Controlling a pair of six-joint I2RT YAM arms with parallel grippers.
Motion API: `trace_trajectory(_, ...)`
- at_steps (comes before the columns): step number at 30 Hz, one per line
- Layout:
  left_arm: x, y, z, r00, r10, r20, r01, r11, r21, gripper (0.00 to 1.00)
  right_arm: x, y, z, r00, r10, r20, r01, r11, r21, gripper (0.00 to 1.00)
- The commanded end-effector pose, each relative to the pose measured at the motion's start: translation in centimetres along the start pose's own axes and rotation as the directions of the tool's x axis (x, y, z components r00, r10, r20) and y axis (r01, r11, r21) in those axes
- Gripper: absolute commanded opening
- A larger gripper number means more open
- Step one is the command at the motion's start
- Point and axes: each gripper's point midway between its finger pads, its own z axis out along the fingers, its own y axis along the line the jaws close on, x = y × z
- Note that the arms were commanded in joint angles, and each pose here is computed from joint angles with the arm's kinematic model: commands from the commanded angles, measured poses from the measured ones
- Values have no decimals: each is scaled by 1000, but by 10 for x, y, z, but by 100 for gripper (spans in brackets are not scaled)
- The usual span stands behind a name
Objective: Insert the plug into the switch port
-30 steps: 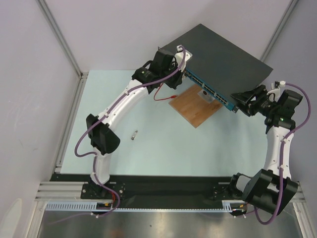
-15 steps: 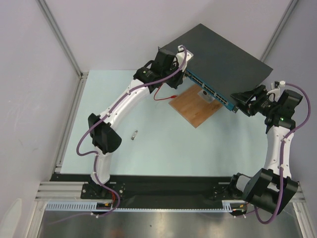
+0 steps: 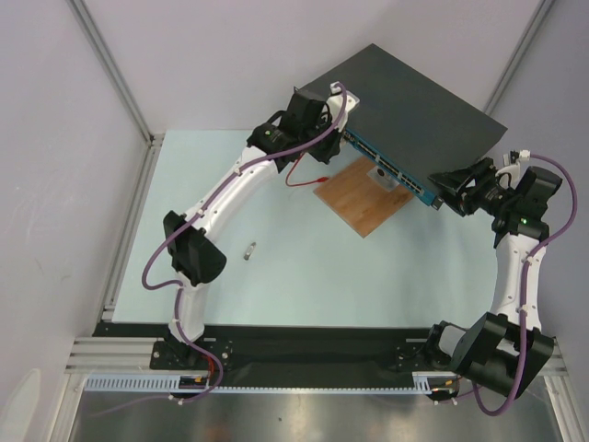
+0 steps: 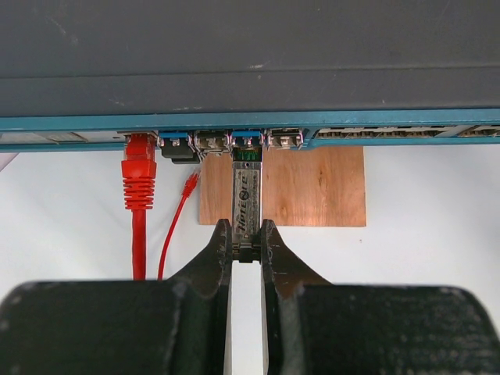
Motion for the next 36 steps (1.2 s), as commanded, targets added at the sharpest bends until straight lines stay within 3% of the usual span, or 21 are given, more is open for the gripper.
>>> trace_trajectory(1,-43,1,-17,991,5,131,-4,1000,-8,0,-9,5,7,990,-136,21,137,991,-11,0)
trace_trajectory(26,-41,-7,8,991,9,134,-13,999,34,0,-8,3,10,990,-138,15,138,990,-9,0)
trace_trajectory(36,-58,-13,-2,983,14,184,-22,999,40,0,-7,2,11,990,-138,12,138,990,-5,0)
